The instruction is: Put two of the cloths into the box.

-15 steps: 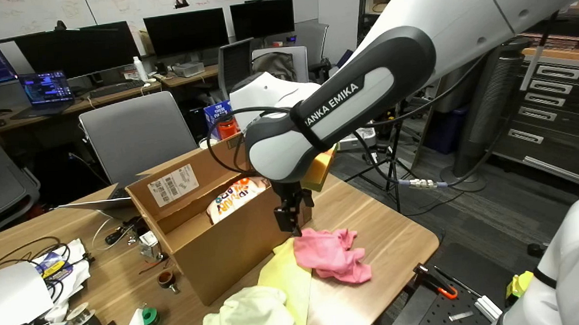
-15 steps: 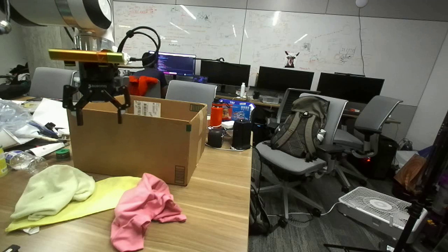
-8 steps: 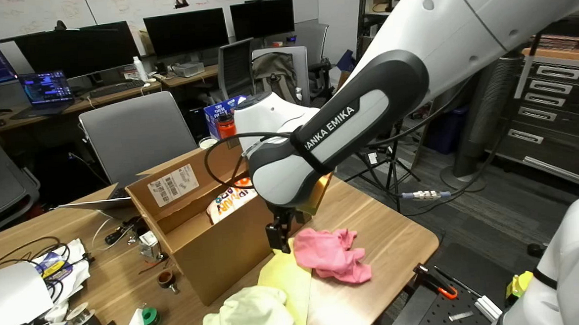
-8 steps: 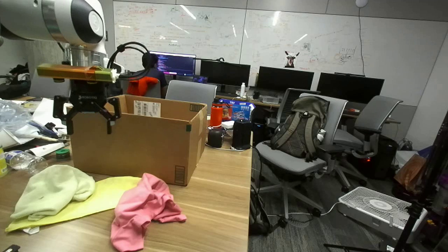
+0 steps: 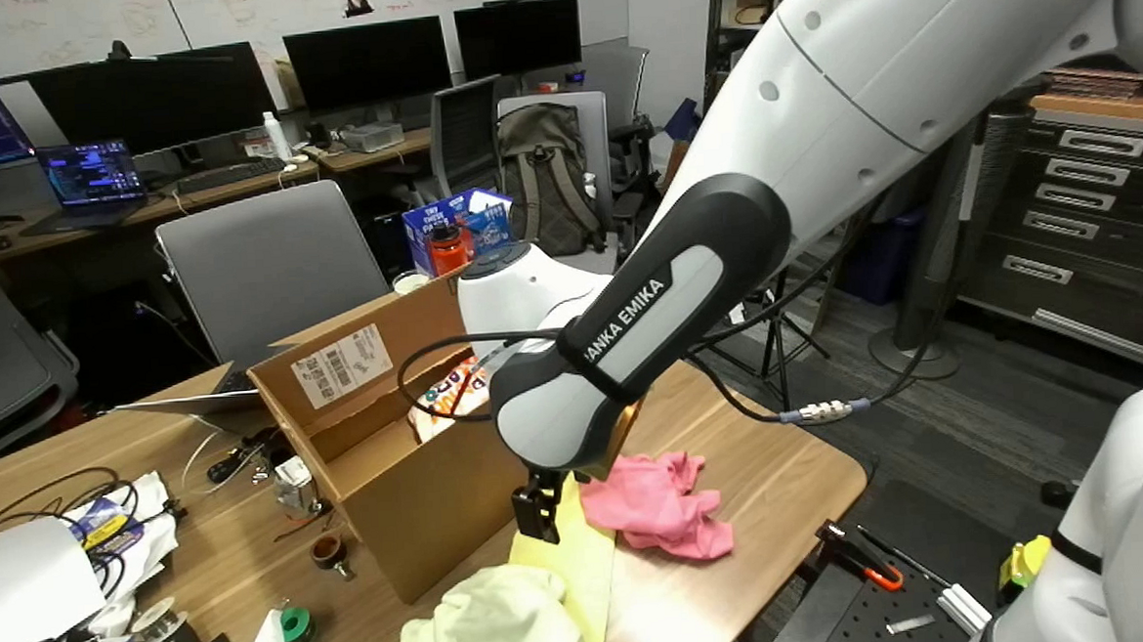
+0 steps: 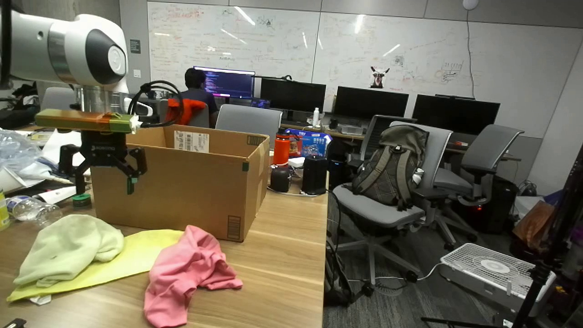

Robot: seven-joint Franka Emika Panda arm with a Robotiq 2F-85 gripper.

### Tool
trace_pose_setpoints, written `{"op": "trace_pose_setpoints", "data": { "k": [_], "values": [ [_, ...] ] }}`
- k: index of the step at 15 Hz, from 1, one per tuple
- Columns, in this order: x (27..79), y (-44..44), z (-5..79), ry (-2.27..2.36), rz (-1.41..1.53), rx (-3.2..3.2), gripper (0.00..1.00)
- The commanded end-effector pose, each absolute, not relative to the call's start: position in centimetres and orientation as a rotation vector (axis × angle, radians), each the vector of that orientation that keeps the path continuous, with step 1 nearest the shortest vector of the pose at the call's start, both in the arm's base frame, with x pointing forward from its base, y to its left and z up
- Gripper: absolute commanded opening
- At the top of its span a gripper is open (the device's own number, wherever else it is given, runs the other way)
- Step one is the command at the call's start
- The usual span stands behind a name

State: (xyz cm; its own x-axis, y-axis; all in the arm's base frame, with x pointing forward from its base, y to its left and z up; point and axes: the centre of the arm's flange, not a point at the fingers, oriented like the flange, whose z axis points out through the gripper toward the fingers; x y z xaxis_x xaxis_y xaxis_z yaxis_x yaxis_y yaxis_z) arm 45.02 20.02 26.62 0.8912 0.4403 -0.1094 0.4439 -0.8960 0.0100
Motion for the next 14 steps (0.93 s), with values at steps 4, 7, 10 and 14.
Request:
{"op": "trace_pose_setpoints", "data": {
  "k": [4,7,10,14],
  "values": [
    [46.2,23.4,22.6,0.754,-0.155,3.007,1.0],
    [46.0,25.1,21.1,0.808,-0.138,2.998,1.0],
    [46.0,26.5,20.3,0.842,-0.112,2.997,1.0],
    [46.1,27.6,19.9,0.867,-0.093,3.005,1.0]
  ]
}}
